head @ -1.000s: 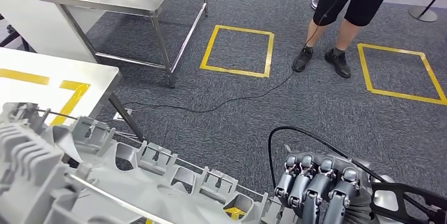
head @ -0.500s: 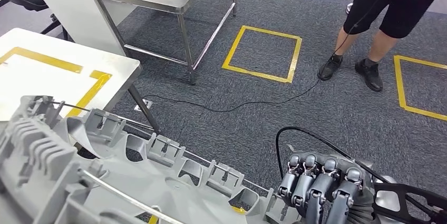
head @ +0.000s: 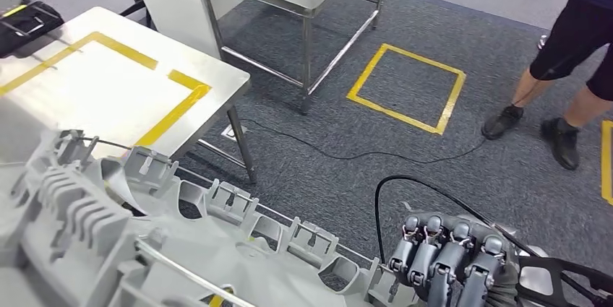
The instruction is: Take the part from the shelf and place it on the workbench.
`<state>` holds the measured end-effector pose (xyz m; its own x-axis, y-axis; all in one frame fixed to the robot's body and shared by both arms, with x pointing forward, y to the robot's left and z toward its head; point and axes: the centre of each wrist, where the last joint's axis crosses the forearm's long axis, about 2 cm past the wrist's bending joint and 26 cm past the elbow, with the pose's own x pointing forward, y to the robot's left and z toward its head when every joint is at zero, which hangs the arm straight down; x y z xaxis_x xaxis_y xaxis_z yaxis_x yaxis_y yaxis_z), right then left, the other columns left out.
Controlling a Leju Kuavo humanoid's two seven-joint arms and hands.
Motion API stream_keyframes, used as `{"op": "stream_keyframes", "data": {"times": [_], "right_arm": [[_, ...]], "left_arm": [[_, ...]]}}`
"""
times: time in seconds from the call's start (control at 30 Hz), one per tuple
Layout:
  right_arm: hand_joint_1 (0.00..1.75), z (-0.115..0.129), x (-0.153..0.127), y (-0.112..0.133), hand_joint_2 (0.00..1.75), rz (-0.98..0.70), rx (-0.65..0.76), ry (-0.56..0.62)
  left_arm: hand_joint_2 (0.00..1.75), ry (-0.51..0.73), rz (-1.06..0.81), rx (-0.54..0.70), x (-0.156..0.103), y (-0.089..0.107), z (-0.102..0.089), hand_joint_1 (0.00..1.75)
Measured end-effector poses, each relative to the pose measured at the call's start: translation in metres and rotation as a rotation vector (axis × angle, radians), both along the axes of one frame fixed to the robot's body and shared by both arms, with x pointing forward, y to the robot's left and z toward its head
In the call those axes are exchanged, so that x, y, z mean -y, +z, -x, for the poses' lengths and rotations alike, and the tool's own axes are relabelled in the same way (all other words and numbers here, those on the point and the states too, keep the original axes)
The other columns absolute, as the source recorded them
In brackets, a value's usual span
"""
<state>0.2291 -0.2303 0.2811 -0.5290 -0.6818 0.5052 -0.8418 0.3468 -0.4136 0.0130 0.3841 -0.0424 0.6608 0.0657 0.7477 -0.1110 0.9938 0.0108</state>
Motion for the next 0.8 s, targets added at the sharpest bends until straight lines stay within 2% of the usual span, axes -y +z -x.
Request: {"op": "stream_keyframes", "data": {"times": [0.37, 0.8], "right_arm": [[1.73, -0.005, 0.000, -0.007, 1.75, 0.002, -0.018, 0.010], [1.73, -0.010, 0.000, -0.020, 1.75, 0.020, -0.037, -0.011]], "left_arm": [[1.75, 0.021, 0.028, -0.019, 0.002, -0.002, 0.005, 0.00], [1.75, 0.032, -0.003, -0.052, 0.001, -0.004, 0.001, 0.00]]}}
